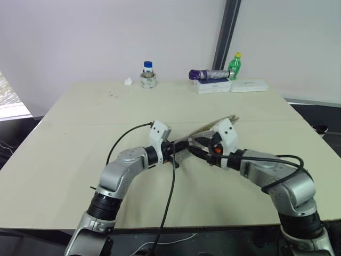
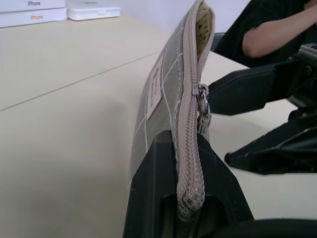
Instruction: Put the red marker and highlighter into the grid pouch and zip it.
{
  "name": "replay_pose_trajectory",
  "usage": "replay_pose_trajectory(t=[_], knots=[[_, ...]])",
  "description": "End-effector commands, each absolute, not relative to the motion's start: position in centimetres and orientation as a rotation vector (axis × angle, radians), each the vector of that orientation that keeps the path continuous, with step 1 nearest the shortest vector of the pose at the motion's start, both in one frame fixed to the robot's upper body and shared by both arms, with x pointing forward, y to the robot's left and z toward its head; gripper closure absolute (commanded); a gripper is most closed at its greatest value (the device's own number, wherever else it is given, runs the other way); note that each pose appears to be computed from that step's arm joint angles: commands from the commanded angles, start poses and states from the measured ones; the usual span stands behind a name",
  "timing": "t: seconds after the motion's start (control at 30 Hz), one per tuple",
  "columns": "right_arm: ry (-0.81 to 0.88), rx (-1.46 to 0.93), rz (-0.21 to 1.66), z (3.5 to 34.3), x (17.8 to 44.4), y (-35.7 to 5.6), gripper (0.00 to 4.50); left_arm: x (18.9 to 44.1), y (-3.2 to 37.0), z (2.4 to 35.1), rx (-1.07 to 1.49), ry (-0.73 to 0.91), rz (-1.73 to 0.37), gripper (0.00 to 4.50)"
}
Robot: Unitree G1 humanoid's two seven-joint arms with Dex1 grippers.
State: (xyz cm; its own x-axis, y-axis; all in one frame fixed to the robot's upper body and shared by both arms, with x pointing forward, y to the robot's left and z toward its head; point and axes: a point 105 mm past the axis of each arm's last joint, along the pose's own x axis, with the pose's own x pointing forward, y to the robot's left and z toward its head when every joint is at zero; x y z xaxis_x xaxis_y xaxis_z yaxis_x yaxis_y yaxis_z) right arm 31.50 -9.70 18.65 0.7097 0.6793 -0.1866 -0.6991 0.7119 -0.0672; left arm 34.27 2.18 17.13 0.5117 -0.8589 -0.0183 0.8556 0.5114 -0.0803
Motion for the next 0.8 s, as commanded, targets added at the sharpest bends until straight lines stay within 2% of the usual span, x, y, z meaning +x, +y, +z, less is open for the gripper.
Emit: replay_pose_trajectory(t=[0.03,0.13,0.17,0.4,0.8], knots=[[0.107,-0.132,0.781,19.8,31.3,-9.1,2.92,33.9,2.1,17.9,-0.048,0.022,-1.039,4.50],[0.109,-0.128,0.778,19.7,31.4,-9.2,4.37,33.9,2.2,17.8,-0.047,0.023,-1.037,4.50],[0.109,-0.127,0.777,19.7,31.4,-9.2,4.44,33.9,2.2,17.8,-0.047,0.023,-1.037,4.50],[0.084,-0.163,0.724,20.7,31.7,-10.8,4.44,34.3,3.5,16.9,0.020,0.035,-1.009,4.50],[0.060,-0.274,0.428,23.5,34.1,-19.8,4.44,35.8,10.3,15.1,0.180,0.061,-0.852,4.50]])
